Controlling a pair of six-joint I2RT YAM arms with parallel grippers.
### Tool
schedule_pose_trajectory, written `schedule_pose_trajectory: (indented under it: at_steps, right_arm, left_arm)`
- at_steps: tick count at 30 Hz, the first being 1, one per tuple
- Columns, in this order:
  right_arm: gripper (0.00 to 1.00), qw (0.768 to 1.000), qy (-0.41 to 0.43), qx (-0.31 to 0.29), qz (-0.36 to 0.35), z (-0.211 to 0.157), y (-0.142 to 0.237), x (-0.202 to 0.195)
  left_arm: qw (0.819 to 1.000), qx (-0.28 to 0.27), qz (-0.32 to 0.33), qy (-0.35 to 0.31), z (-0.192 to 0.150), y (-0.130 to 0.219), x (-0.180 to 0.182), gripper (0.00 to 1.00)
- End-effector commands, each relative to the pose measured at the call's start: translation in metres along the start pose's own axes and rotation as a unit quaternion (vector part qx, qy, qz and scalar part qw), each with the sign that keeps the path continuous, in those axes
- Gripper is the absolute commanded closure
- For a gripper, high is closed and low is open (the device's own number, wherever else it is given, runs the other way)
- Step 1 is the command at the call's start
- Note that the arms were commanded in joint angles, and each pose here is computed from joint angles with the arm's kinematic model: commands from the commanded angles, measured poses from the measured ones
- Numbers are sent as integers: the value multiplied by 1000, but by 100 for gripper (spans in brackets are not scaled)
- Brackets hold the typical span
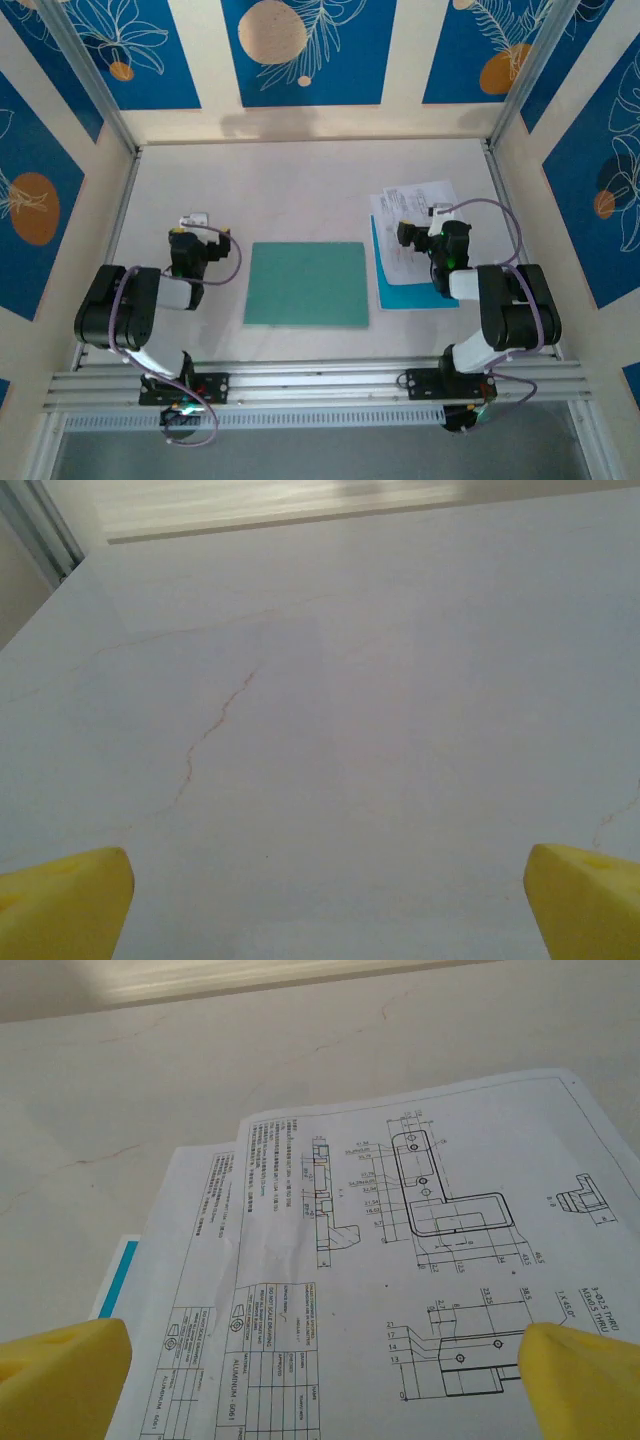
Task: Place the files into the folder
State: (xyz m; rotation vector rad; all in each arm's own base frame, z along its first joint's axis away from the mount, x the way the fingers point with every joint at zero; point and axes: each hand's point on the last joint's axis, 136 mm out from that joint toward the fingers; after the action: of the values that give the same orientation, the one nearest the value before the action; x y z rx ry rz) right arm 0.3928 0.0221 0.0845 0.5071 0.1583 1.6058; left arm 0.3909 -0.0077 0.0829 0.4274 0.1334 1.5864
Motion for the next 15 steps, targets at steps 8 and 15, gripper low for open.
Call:
schedule_pose_trajectory:
  at_steps: [8, 15]
  right_arm:
    - [1, 1000, 9, -21, -5, 10, 0, 0]
    - [1, 1000, 9, -20, -5, 10, 0, 0]
  left_arm:
    - [1000, -12, -4, 0, 10, -1, 0, 0]
    - [1000, -12, -4, 0, 9, 0, 0, 0]
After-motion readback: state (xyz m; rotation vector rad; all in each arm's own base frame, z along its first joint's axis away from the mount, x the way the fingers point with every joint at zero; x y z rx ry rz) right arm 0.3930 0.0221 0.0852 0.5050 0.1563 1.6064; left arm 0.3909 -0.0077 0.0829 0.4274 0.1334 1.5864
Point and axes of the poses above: each hand's point on the last joint's axis, 136 mm out from that joint toward the fingers, its own y axis back along the fingers, its own x axis along the line the jaws close on, z = x × y, and after that the axes turned 6 degrees about -y, right-handed
